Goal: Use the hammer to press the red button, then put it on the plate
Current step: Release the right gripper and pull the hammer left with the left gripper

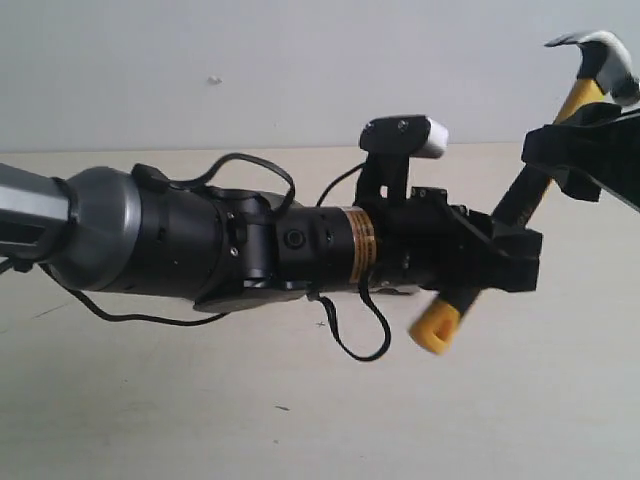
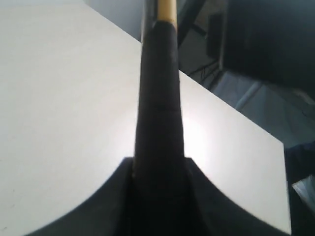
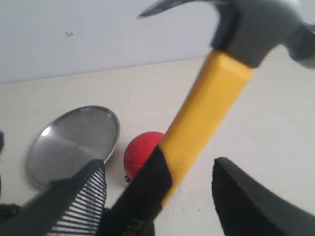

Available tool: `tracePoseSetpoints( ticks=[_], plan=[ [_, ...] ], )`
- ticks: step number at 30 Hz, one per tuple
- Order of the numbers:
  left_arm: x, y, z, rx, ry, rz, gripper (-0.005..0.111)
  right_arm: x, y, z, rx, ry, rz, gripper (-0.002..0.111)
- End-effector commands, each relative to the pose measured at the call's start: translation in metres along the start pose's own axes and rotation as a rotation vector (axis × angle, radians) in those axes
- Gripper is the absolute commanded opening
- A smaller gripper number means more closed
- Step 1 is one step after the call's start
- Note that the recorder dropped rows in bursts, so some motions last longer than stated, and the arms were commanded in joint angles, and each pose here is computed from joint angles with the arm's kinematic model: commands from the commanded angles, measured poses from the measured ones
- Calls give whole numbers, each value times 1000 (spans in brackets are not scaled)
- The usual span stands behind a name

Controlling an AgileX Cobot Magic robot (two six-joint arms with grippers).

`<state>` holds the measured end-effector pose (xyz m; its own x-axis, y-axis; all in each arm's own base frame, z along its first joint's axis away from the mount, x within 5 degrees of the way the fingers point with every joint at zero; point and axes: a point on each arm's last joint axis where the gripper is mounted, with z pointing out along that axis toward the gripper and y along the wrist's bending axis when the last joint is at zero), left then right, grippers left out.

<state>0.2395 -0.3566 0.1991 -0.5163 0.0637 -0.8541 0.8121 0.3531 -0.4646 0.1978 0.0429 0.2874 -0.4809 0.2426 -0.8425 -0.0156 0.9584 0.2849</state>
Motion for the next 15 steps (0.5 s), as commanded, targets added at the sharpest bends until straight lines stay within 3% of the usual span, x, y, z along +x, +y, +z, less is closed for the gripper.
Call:
tracePoseSetpoints(
  ticks=[1, 11, 15],
  plan=[
    [-28, -1, -16, -60, -50, 19, 0, 0, -1, -2, 19, 23, -8, 62],
    [-61, 9, -61, -409, 43, 129, 0, -3, 1, -25, -19, -3, -13, 58],
    [-59, 2, -84, -451, 68, 171, 0, 0, 0, -51, -74, -94, -66, 31]
  ],
)
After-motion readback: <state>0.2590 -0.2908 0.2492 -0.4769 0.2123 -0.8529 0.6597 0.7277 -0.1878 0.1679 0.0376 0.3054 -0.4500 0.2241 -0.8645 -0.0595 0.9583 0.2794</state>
